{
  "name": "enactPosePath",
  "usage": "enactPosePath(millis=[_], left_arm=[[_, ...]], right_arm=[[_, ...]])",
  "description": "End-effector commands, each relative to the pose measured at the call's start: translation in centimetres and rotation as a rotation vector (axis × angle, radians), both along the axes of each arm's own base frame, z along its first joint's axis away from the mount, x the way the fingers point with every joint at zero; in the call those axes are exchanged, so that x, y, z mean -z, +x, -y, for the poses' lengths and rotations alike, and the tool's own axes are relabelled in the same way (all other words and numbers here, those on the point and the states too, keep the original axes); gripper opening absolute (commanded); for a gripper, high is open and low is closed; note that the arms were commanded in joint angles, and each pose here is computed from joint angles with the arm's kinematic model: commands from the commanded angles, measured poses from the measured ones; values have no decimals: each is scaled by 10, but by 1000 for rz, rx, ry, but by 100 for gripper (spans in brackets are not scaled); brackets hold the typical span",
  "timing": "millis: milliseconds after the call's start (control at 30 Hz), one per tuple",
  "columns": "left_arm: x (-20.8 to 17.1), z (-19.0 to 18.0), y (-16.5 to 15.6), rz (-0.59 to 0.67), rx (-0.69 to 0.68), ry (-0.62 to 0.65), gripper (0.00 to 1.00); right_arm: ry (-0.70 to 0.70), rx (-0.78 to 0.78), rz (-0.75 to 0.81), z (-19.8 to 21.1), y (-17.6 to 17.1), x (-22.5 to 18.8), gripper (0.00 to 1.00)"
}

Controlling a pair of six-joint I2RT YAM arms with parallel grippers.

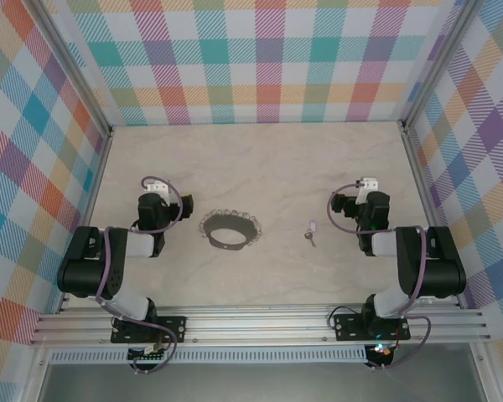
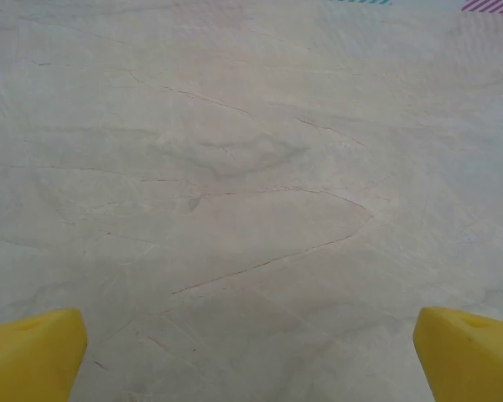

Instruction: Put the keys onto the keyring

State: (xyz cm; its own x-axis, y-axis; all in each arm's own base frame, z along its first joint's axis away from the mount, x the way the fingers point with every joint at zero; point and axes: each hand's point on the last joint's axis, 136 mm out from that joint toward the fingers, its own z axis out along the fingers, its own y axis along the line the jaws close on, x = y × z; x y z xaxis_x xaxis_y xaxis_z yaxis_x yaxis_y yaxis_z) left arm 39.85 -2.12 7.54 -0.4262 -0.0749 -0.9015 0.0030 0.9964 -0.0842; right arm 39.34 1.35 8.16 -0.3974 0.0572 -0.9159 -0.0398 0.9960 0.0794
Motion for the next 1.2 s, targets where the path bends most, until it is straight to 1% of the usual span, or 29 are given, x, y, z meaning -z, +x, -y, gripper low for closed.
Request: enactPosePath(millis=[0, 1033, 1067, 1167], left_arm=[[-3, -5, 1, 12, -4, 4, 100], [-3, -5, 1, 8, -4, 3, 100], [-4, -4, 1, 15, 0, 2, 100], [-14, 8, 1, 10, 78, 1, 100]], right_arm=[[-3, -46, 31, -8, 4, -10, 100], [4, -49, 29, -8, 5, -10, 100], [4, -47, 32, -7, 4, -11, 100], [2, 10, 40, 2, 2, -25, 100]])
